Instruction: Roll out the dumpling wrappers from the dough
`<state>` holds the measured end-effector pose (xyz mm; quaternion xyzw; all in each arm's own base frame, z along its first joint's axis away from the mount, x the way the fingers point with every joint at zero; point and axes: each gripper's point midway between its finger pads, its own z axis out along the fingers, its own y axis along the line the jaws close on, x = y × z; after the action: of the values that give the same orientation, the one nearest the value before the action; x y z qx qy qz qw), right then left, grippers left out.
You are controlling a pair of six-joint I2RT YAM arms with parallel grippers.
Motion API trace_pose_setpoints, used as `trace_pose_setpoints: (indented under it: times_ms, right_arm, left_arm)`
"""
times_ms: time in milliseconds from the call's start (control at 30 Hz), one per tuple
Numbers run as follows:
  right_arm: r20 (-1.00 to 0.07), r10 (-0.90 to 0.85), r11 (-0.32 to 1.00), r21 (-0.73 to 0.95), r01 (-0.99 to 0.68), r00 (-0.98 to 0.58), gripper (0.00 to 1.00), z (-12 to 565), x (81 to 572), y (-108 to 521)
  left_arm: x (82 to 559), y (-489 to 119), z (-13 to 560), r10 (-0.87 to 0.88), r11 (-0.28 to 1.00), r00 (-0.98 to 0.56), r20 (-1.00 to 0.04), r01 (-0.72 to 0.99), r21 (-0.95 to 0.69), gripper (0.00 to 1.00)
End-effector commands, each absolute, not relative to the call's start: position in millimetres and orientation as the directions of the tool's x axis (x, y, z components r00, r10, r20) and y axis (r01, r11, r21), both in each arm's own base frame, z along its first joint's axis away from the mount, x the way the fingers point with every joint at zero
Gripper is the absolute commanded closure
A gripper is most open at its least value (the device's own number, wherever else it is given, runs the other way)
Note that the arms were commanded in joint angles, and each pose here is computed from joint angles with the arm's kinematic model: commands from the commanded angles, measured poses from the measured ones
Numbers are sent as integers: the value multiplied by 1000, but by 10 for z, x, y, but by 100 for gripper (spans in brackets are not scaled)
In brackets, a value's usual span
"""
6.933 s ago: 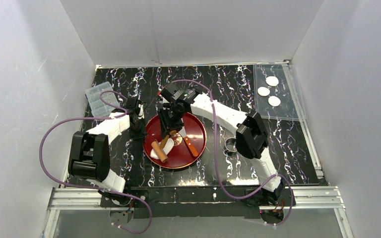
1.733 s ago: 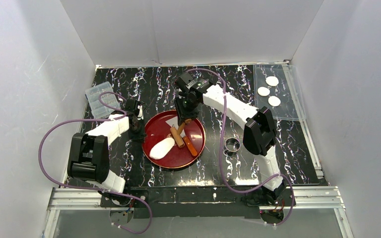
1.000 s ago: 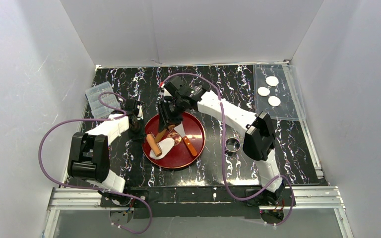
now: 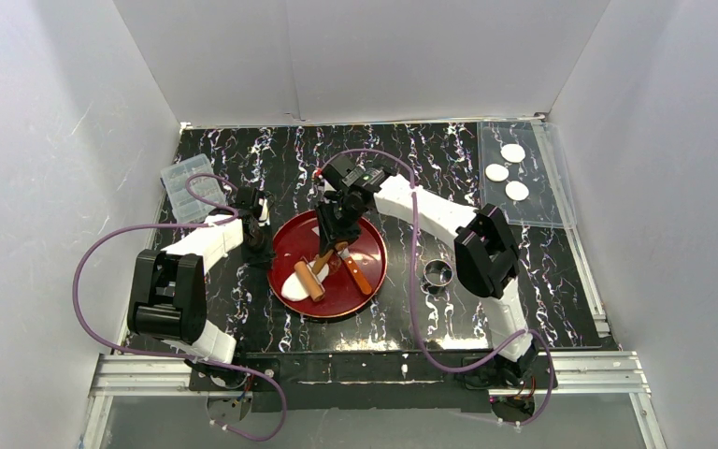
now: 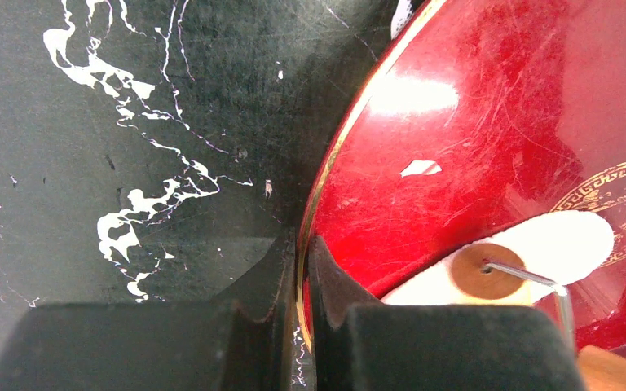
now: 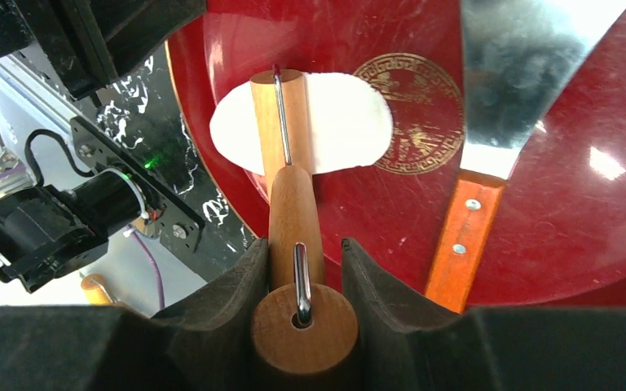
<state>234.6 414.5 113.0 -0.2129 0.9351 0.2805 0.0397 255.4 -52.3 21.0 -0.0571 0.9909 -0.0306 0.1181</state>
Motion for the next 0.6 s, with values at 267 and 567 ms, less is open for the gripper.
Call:
trace_pose_setpoints:
  times_ms: [267,567]
  right_arm:
    - [-185,-426,851,250,-462,-886,99,733,2459,3868]
    - [-172,-453,806,339,-485,-875,99,721,2282,4219]
  left_arm:
    - [2596,-426,290,-113,994,-958,-266,-109,-28,100]
    - [2588,-424,284,-112,994,-958,-263,-109,-27,100]
